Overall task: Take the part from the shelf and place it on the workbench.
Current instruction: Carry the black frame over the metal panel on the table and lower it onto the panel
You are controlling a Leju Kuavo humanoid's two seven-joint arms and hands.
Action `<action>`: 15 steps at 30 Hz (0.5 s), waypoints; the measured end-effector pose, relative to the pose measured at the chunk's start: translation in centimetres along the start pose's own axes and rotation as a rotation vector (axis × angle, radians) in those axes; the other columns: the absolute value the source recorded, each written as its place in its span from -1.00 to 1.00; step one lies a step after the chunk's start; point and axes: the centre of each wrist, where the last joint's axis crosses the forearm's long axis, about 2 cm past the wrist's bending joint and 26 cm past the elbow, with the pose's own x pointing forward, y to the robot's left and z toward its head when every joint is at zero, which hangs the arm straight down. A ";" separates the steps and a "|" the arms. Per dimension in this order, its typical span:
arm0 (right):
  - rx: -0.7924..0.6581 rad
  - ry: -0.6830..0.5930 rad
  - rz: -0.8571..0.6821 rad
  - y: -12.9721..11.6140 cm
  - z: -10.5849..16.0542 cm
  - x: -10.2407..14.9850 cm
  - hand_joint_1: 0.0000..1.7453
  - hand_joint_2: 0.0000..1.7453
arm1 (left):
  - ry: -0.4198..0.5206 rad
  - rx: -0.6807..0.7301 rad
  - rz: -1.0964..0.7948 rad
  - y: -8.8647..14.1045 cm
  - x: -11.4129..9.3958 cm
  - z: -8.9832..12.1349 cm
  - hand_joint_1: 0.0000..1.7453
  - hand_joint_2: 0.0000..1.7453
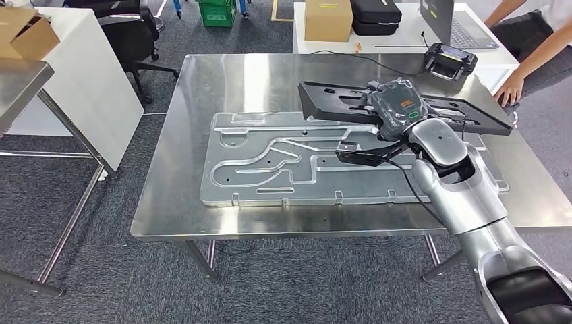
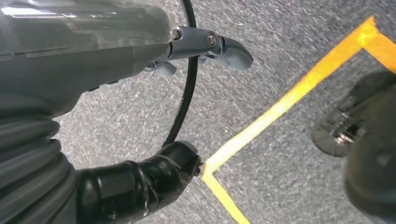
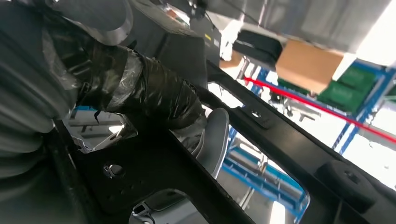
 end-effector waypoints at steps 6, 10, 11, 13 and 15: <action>0.087 0.035 -0.015 2.3 0.3 -1.1 1.00 1.00 | -0.008 -0.007 -0.001 0.2 0.0 0.0 -1.00 1.00; 0.157 0.057 -0.030 4.8 1.0 -1.7 1.00 1.00 | -0.012 -0.016 -0.004 0.3 -0.3 0.1 -1.00 1.00; 0.171 0.061 -0.033 5.3 1.1 -1.8 1.00 1.00 | -0.011 -0.017 -0.004 0.4 -0.3 0.2 -1.00 1.00; 0.196 0.068 -0.038 6.1 1.4 -1.8 1.00 1.00 | -0.008 -0.014 -0.002 0.5 -0.5 0.3 -1.00 1.00; 0.217 0.074 -0.045 6.7 1.6 -1.9 1.00 1.00 | -0.006 -0.011 -0.002 0.6 -0.6 0.3 -1.00 1.00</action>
